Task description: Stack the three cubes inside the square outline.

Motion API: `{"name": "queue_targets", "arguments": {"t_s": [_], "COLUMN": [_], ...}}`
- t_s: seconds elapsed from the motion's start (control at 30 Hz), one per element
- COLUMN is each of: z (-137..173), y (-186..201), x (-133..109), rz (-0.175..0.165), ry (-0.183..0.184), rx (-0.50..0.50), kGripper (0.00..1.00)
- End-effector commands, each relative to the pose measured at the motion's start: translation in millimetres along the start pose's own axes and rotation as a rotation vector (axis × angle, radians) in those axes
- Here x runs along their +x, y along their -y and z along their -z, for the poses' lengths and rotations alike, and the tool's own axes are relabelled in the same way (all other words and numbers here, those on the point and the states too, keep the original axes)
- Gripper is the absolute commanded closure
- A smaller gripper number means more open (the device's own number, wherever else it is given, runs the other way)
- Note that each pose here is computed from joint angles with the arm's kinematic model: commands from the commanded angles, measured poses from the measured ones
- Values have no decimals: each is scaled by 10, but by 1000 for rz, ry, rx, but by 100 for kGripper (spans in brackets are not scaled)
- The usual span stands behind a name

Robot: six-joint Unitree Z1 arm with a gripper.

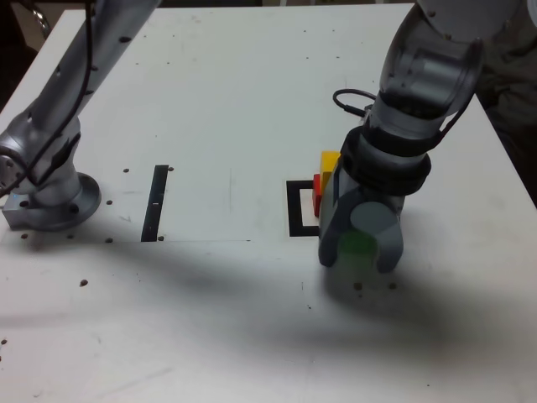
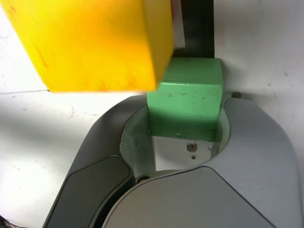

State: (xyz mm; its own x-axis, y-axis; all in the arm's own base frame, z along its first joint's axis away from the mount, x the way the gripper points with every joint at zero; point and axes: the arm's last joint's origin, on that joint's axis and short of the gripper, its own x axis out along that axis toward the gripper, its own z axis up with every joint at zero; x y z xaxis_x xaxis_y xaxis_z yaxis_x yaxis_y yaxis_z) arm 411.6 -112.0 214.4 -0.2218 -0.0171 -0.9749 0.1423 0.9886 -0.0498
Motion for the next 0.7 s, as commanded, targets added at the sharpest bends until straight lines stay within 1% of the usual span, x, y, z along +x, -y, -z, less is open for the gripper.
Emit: {"name": "queue_targets", "arguments": {"t_s": [0.0,0.1,0.27,0.47,0.67], "z": [38,102,321,598,721], "y": [58,140,307,408,318], "x": [-72,-157,-434,-791,-996], "rz": [7,6,-37,-83,-110], "ry": [10,12,22,65,100], "rx": [6,-5,-44,-64,-62], "kGripper": [80,80,80,80,80]}}
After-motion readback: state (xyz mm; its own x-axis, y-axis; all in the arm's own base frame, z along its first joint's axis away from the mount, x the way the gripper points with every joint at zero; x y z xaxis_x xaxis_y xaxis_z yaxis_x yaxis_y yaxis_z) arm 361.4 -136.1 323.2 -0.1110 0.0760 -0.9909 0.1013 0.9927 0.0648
